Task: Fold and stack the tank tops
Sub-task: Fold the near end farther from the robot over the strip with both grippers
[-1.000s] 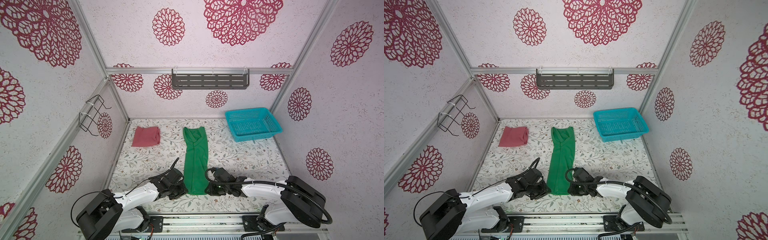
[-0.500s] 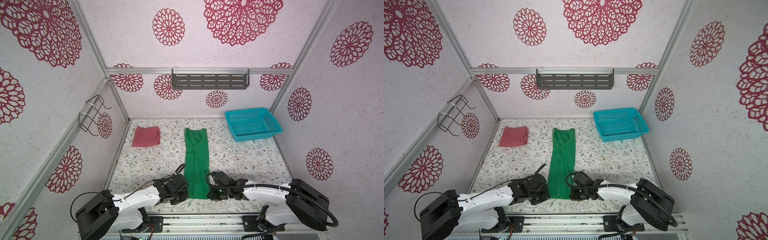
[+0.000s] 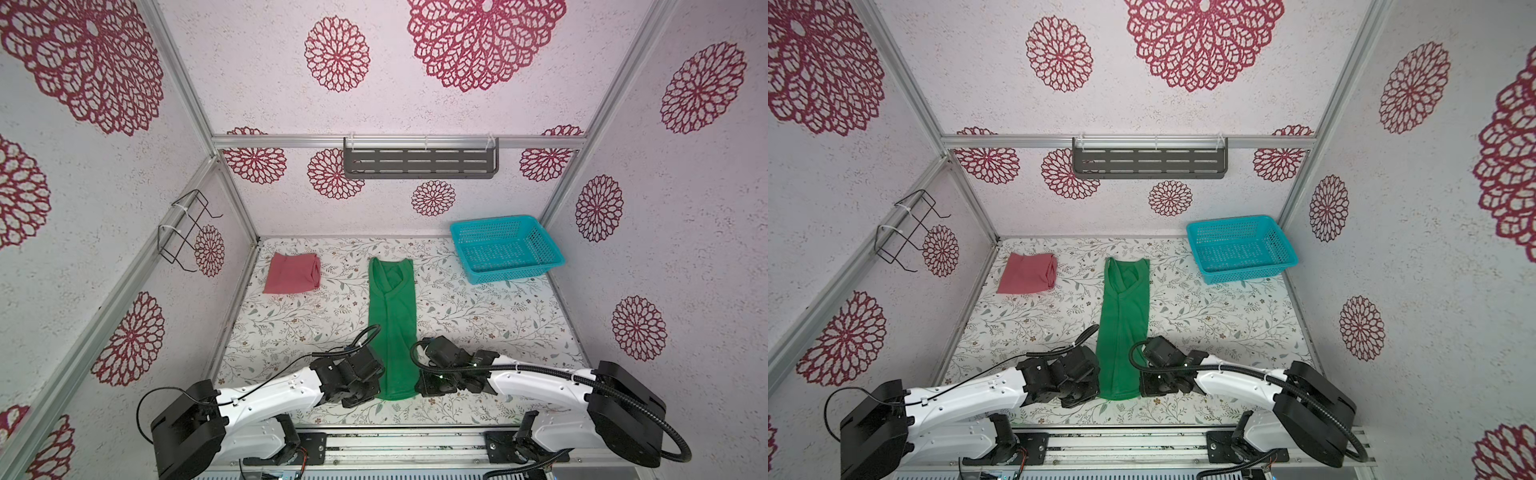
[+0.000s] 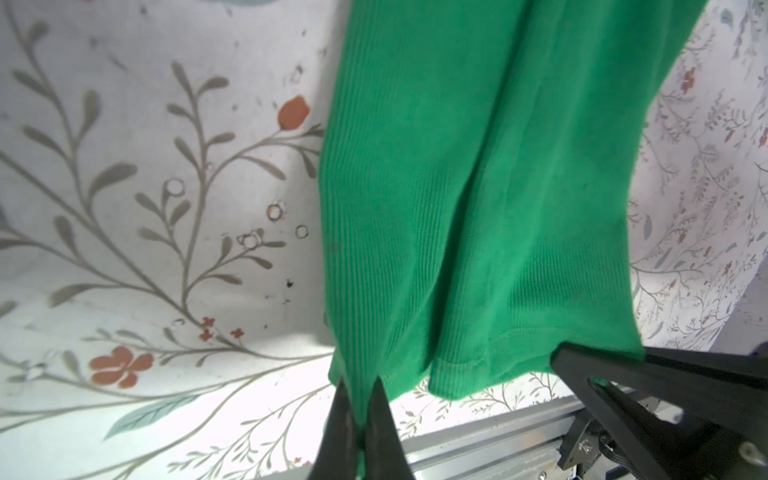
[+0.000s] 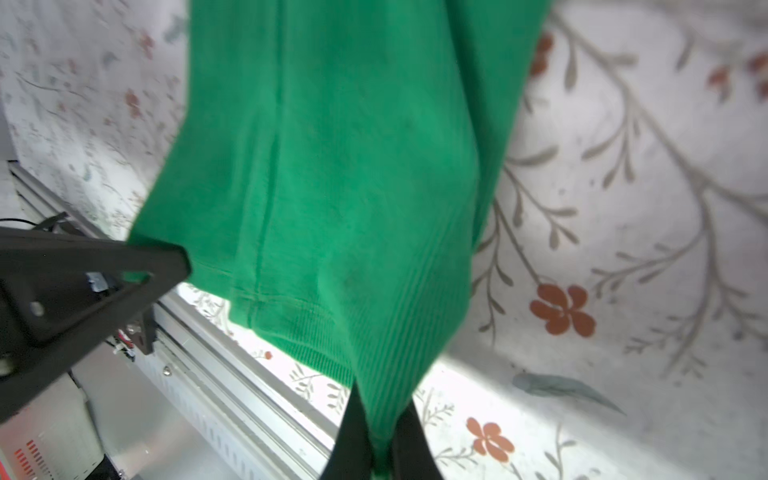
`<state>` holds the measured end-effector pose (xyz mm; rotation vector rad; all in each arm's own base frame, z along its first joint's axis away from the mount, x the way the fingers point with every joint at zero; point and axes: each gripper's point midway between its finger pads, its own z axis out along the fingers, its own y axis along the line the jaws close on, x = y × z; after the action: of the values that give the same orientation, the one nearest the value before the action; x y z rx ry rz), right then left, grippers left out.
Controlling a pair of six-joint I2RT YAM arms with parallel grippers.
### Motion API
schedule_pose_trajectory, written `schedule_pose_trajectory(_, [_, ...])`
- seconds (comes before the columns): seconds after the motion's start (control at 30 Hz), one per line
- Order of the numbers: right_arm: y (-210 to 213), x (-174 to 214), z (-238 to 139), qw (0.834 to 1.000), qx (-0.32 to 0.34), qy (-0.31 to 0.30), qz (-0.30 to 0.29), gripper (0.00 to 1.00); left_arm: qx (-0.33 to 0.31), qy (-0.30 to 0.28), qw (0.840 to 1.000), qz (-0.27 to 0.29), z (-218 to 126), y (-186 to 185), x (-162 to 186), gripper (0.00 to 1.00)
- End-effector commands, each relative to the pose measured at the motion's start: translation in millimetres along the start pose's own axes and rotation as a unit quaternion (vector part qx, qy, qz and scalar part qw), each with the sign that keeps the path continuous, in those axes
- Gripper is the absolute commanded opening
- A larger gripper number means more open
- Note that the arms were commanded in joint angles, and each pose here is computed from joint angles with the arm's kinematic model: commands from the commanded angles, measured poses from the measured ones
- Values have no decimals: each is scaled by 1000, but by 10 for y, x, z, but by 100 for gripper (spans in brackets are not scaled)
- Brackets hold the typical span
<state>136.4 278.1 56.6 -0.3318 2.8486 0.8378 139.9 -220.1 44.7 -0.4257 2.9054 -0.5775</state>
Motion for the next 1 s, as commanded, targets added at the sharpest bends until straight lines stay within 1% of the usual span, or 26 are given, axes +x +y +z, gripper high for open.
schedule_pose_trajectory(0.0, [92,-274,-177,999,0,-43,-25,1,-22,-26,999,16,-119,13,-195,0])
schedule_pose_trajectory(0.23, [158,-695,-335,995,12,-72,-67,0,13,-66,997,32,-332,-249,-719,0])
schedule_pose_trajectory(0.33, [161,-884,-378,993,16,-82,-81,0,17,-80,996,46,-382,-363,-942,0])
schedule_pose_trajectory(0.5, [103,-1151,-347,992,23,-78,-98,0,25,-103,992,66,-447,-538,-1343,0])
schedule_pose_trajectory(0.6, [68,-1319,-319,990,32,-74,-113,0,23,-108,991,78,-449,-609,-1558,0])
schedule_pose_trajectory(0.7, [8,-1521,-295,991,33,-74,-110,0,16,-107,990,88,-411,-645,-1746,0])
schedule_pose_trajectory(0.97, [-124,-1969,-174,990,35,-61,-120,0,21,-98,991,89,-232,-696,-2159,0])
